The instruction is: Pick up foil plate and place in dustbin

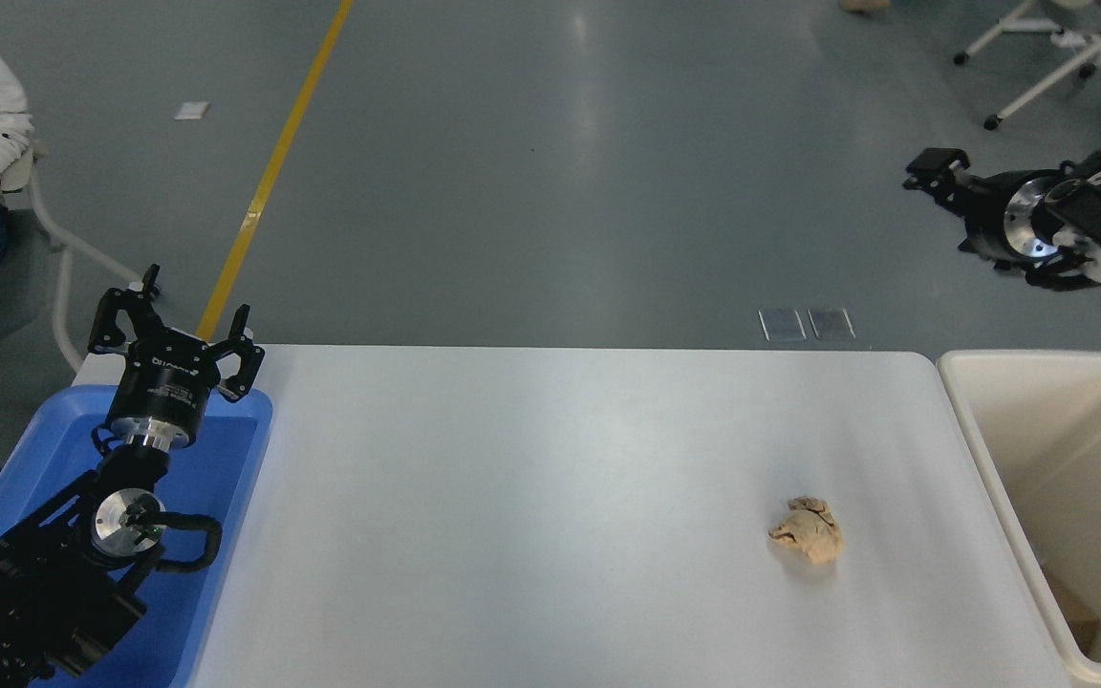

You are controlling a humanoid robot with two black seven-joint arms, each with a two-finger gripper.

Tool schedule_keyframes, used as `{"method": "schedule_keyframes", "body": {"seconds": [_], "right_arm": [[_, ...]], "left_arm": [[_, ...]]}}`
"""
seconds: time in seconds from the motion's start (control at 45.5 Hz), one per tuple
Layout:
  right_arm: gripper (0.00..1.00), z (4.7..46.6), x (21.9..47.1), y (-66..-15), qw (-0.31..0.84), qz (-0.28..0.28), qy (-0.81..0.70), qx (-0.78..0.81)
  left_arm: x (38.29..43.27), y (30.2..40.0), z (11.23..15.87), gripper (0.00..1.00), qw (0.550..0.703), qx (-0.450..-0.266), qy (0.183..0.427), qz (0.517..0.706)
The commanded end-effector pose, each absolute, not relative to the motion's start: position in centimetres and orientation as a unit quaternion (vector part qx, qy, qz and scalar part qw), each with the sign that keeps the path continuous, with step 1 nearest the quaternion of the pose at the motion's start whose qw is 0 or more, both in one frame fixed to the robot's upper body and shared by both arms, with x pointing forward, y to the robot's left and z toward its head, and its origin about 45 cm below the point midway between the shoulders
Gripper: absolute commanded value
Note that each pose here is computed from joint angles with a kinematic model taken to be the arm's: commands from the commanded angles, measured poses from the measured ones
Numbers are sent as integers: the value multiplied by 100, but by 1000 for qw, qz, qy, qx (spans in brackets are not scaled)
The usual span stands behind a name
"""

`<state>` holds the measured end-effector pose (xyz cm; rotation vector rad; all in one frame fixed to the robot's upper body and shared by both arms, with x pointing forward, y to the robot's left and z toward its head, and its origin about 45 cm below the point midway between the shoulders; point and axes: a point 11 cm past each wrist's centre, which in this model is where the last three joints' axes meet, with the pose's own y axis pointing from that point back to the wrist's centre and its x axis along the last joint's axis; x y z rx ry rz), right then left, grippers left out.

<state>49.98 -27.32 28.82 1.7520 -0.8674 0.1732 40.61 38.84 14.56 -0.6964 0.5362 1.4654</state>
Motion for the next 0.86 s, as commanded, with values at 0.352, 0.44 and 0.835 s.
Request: {"method": "schedule_keyframes", "body": {"seconds": [0.352,0.44,0.835], "right_arm": [[100,3365,3908,-1714,627,82,-68,772],[100,3512,3814,-1685,625,89,-58,773],[100,3783,3553,-1732,641,91,-23,761]], "left_arm": [[4060,3885,1454,99,657,-307,237,647],[4060,3885,1454,99,657,-307,237,647],[4060,3886,1453,99,656,-307,237,648]]}}
